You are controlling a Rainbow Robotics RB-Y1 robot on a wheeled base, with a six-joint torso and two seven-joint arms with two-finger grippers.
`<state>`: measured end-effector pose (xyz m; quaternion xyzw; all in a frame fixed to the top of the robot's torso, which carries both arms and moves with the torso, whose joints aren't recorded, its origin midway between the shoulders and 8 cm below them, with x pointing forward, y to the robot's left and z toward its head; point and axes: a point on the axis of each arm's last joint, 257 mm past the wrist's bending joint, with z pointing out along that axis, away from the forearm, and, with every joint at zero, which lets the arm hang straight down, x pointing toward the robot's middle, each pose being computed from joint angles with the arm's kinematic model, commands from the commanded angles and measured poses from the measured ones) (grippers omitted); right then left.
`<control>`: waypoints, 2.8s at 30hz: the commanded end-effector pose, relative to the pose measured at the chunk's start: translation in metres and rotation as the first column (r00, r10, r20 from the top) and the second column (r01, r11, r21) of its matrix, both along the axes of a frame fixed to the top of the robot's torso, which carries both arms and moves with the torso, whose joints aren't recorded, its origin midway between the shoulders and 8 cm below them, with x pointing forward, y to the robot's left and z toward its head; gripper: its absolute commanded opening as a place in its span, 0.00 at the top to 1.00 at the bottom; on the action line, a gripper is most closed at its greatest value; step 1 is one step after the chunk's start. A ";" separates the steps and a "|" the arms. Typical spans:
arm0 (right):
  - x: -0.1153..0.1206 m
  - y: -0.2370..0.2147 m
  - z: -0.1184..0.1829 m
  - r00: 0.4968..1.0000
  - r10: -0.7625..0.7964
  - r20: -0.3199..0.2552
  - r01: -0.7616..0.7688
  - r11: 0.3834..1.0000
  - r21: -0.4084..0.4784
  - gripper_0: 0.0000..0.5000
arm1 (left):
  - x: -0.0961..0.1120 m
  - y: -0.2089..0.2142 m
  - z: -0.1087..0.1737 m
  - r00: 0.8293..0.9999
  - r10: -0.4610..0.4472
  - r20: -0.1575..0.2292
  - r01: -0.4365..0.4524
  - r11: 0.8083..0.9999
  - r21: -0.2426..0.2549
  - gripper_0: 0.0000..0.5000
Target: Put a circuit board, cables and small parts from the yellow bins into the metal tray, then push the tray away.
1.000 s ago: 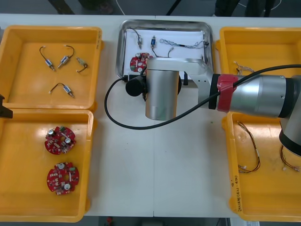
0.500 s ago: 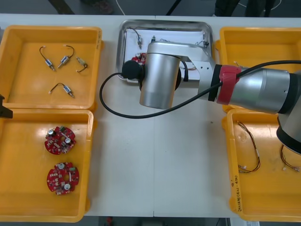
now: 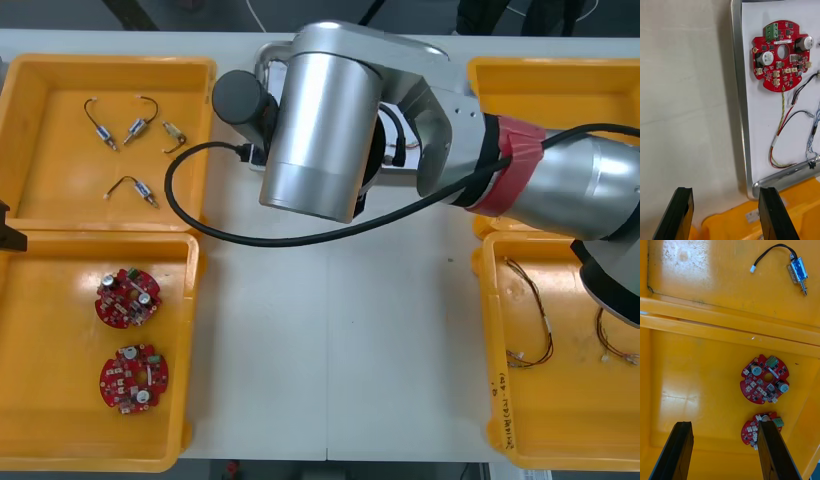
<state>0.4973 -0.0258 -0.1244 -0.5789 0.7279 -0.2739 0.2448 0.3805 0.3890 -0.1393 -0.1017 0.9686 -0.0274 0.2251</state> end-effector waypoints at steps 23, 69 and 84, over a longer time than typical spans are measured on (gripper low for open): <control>-0.053 -0.077 0.072 0.900 -0.363 -0.240 0.417 0.561 0.715 0.00 | -0.005 0.014 0.015 0.998 -0.055 0.018 0.054 0.995 0.082 0.00; -0.139 -0.379 -0.016 0.458 -0.774 -0.437 0.800 0.146 0.581 0.00 | -0.005 0.014 0.015 0.998 -0.055 0.018 0.054 0.995 0.082 0.00; -0.139 -0.383 -0.018 0.477 -0.769 -0.426 0.804 0.186 0.564 0.00 | -0.005 0.014 0.015 0.998 -0.055 0.018 0.054 0.995 0.082 0.00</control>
